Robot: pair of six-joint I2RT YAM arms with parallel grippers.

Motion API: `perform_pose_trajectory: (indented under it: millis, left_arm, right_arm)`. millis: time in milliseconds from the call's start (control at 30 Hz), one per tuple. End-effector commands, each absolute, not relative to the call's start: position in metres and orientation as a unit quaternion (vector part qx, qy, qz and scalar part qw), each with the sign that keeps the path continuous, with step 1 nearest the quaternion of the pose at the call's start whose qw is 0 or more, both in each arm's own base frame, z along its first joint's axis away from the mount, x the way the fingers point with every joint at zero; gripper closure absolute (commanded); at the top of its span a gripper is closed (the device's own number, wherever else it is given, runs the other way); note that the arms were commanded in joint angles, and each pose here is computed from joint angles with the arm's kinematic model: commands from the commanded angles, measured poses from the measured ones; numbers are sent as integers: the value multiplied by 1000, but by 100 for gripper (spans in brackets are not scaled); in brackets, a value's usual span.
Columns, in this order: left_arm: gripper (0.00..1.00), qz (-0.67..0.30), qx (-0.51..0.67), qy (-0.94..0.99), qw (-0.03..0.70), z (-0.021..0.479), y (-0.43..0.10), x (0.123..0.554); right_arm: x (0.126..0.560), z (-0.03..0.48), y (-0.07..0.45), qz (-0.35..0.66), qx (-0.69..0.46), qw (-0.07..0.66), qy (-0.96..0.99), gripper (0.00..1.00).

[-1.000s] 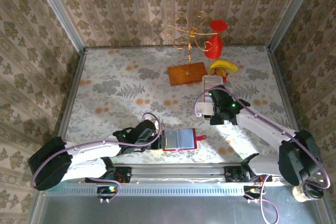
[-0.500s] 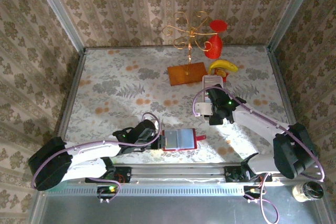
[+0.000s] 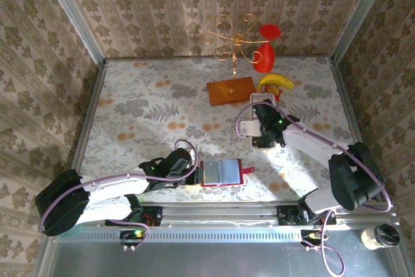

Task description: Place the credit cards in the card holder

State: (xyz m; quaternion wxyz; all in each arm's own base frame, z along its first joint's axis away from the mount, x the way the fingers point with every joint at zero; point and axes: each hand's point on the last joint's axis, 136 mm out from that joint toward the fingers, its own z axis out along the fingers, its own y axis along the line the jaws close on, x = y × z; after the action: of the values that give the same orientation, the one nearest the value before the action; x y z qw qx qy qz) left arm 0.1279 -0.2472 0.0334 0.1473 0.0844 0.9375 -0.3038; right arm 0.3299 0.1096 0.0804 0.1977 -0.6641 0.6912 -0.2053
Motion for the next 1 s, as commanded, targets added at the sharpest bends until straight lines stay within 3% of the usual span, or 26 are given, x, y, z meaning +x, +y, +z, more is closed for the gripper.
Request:
perform_pose_trajectory:
  millis: [0,200,633,967]
  left_arm:
    - [68,-305,75,939,143,31,-243,127]
    - [68,-305,73,939,144,30,-242,127]
    - [68,-308,70,938,141,28,-242,127]
    - [68,-309,69,938,138,27,-243,127]
  right_arm:
    - [335,82,110,-201,-668,191,691,1]
    - [334,73,114,-186,-678,180,688,6]
    - [316,82,115,-163,-694,180,678,54]
    - [308,85,113,-157,-697,182,675,68]
